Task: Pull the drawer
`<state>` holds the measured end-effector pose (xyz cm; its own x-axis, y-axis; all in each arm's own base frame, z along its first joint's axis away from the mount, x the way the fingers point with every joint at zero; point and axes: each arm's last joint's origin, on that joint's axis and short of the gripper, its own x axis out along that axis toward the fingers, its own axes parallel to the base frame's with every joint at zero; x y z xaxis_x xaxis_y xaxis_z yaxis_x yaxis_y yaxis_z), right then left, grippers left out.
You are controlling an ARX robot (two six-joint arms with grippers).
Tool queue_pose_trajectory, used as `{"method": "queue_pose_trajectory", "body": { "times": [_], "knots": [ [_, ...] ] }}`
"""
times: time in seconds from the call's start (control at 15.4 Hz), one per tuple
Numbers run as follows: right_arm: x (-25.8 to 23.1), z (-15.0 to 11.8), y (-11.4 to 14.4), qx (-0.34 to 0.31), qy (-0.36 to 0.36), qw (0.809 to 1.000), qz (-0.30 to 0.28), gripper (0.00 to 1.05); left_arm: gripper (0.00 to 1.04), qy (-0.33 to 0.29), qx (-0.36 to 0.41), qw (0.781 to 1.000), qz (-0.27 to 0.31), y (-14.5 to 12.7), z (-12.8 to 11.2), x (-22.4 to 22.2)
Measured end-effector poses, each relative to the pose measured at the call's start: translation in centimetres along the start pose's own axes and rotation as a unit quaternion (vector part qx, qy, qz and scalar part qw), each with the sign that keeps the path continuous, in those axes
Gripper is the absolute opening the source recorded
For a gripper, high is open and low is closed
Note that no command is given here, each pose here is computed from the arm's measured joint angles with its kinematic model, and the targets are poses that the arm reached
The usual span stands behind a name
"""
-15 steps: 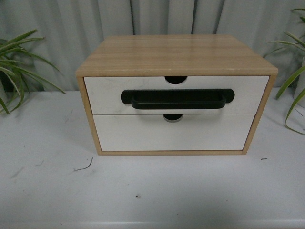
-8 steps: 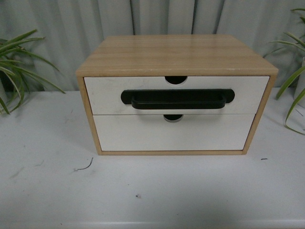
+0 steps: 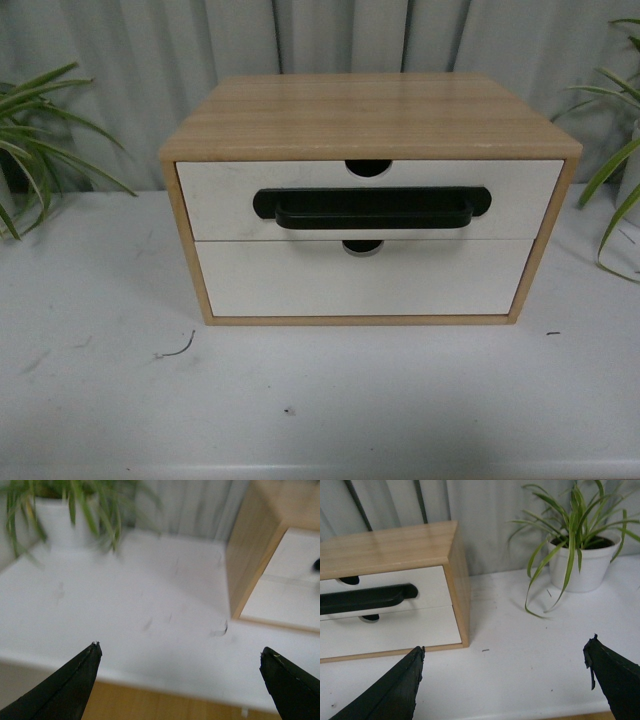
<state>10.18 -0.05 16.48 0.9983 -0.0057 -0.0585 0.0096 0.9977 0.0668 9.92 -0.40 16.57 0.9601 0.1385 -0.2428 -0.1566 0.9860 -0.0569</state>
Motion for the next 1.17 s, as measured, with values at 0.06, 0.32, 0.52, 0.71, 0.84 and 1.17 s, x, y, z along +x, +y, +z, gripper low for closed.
{"method": "queue_pose_trajectory", "body": {
  "times": [0.06, 0.32, 0.52, 0.71, 0.84, 1.17],
  "knots": [
    [0.8, 0.3, -0.1, 0.024, 0.007, 1.000, -0.004, 0.98, 0.98, 0.020, -0.031, 0.998, 0.051, -0.2, 0.5, 0.7],
    [7.2, 5.0, 1.0, 0.033, -0.039, 0.998, 0.022, 0.98, 0.98, -0.036, -0.101, 0.993, 0.047, -0.9, 4.6, 5.0],
    [15.4, 6.5, 3.6, -0.013, 0.002, 0.999, 0.048, 0.98, 0.98, -0.038, -0.097, 0.994, -0.023, -3.2, 8.3, 11.2],
    [20.2, 8.4, 5.9, -0.094, -0.030, 0.991, 0.086, 0.98, 0.98, -0.012, -0.042, 0.995, -0.095, -6.0, 10.2, 15.4],
    [21.2, 8.9, 7.3, -0.206, -0.053, 0.965, 0.152, 0.98, 0.98, -0.002, 0.040, 0.980, -0.193, -8.7, 11.4, 16.1],
    [22.6, 9.2, 7.1, -0.450, -0.049, 0.837, 0.307, 0.98, 0.98, 0.072, 0.299, 0.861, -0.406, -13.6, 12.0, 16.0]
  ]
}}
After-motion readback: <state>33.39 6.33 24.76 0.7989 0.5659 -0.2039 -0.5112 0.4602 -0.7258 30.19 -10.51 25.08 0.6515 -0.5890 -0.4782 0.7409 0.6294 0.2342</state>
